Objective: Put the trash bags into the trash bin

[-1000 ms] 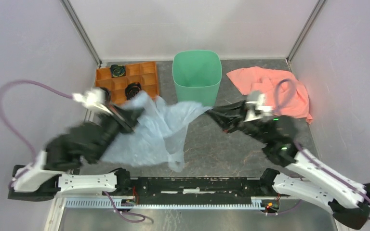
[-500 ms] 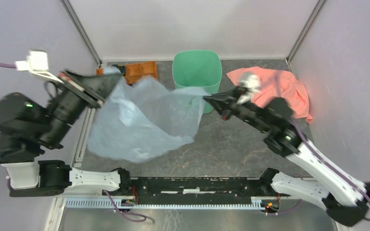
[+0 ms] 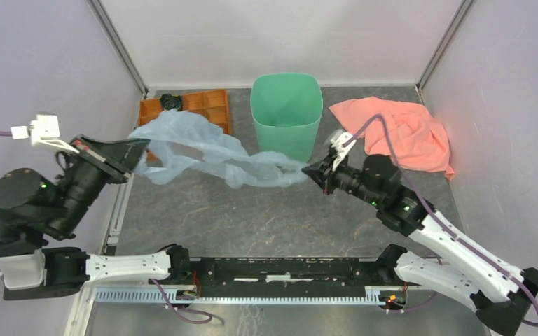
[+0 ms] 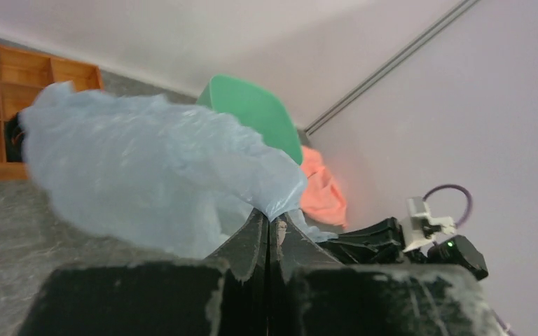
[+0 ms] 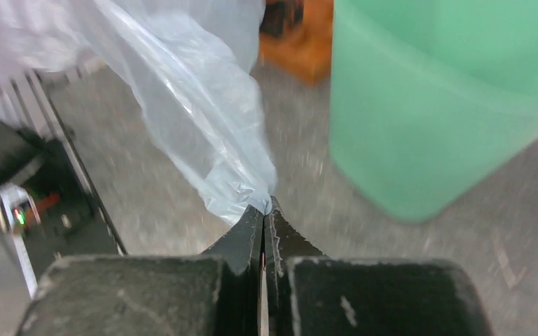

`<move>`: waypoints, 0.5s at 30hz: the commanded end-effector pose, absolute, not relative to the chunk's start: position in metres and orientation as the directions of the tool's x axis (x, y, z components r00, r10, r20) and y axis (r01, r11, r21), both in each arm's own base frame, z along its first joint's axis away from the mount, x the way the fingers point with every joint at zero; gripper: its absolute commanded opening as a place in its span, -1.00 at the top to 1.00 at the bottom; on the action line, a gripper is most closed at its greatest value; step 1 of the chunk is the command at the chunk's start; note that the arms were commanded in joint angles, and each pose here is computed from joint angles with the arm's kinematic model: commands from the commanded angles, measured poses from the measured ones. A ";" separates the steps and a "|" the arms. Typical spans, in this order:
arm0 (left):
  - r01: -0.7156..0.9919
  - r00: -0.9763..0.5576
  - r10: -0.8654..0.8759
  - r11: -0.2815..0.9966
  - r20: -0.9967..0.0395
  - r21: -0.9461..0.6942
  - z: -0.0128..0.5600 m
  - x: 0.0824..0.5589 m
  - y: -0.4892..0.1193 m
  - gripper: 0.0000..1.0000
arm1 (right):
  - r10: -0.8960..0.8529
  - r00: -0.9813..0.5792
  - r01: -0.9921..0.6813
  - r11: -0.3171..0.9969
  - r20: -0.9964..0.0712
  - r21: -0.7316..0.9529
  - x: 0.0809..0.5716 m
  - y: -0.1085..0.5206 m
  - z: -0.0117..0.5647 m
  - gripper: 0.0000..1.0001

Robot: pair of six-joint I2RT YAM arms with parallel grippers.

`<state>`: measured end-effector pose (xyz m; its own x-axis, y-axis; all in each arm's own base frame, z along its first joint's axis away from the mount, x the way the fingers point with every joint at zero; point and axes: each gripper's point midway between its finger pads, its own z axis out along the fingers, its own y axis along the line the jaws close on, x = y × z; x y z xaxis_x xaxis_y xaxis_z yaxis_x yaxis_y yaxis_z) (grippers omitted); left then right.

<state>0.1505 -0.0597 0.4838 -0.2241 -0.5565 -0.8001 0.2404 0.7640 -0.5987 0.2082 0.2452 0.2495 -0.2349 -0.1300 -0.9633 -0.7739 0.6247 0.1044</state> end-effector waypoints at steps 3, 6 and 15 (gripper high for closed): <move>0.233 -0.250 -0.534 0.777 -0.808 -0.585 0.473 0.153 -0.076 0.96 | 0.018 -0.116 -0.798 0.593 -0.993 0.104 0.207 0.250 0.307 0.99; 0.281 -0.289 -0.537 0.744 -0.792 -0.607 0.463 0.149 -0.094 0.96 | 0.020 -0.154 -0.806 0.576 -0.988 0.138 0.200 0.251 0.288 1.00; 0.442 -0.430 -0.404 0.686 -0.807 -0.579 0.446 0.148 -0.217 0.96 | 0.106 -0.158 -0.893 0.408 -0.982 0.188 0.178 0.274 0.316 0.89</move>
